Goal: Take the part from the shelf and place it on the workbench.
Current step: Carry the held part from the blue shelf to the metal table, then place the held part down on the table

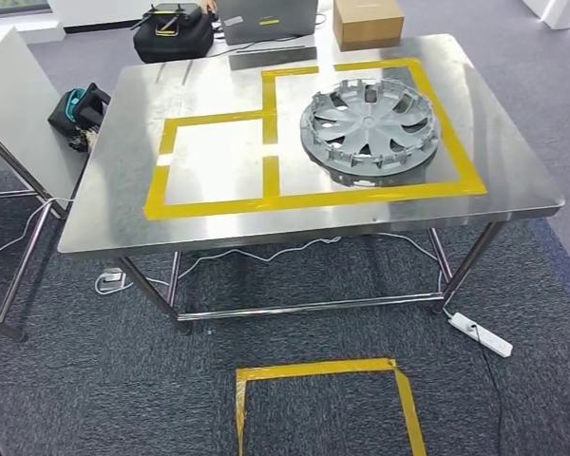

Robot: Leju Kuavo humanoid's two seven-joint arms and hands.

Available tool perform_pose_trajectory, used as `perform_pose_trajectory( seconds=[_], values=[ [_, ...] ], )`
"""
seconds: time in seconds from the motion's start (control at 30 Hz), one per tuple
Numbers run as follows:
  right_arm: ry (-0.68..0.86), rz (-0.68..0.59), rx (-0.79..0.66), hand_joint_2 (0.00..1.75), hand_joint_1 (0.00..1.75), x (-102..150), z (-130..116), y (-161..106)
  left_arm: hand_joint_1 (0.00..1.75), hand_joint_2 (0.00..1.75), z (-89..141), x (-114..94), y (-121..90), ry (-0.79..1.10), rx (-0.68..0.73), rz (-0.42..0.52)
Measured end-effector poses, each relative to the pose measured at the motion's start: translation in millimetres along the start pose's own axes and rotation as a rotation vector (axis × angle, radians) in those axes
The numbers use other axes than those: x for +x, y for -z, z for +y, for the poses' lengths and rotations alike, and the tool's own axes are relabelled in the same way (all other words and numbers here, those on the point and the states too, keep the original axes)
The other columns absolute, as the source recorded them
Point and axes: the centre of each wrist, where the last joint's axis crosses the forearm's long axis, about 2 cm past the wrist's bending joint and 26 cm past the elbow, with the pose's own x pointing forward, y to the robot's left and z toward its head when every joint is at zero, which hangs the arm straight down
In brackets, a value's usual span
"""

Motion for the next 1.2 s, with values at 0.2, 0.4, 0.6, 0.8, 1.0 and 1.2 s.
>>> perform_pose_trajectory(
  seconds=[0.2,0.4,0.6,0.8,1.0,1.2],
  values=[
    [-0.002,0.001,0.000,0.00,0.00,-0.9,0.2,0.1,1.75,1.75,-0.3,0.2,-0.1,-0.002,0.000,0.001],
    [-0.003,-0.003,0.001,0.00,0.00,0.8,0.3,-0.1,1.75,1.75,-0.3,0.3,-0.3,-0.002,-0.002,0.000],
    [-0.003,-0.008,-0.001,0.00,0.00,3.3,-1.0,-0.5,1.75,1.75,-0.4,0.3,-0.3,-0.002,-0.002,0.001],
    [-0.004,-0.004,0.001,0.00,0.00,0.9,-0.4,-0.1,1.75,1.75,-0.6,0.2,-0.2,-0.002,-0.001,0.001],
    [-0.005,-0.003,-0.002,0.00,0.00,1.5,-1.6,-0.3,1.75,1.75,-1.0,0.1,0.5,-0.004,-0.001,0.001],
    [-0.005,-0.004,-0.003,0.00,0.00,1.8,-2.2,-0.3,1.75,1.75,-1.2,0.0,-0.1,-0.005,-0.003,0.004]
  ],
)
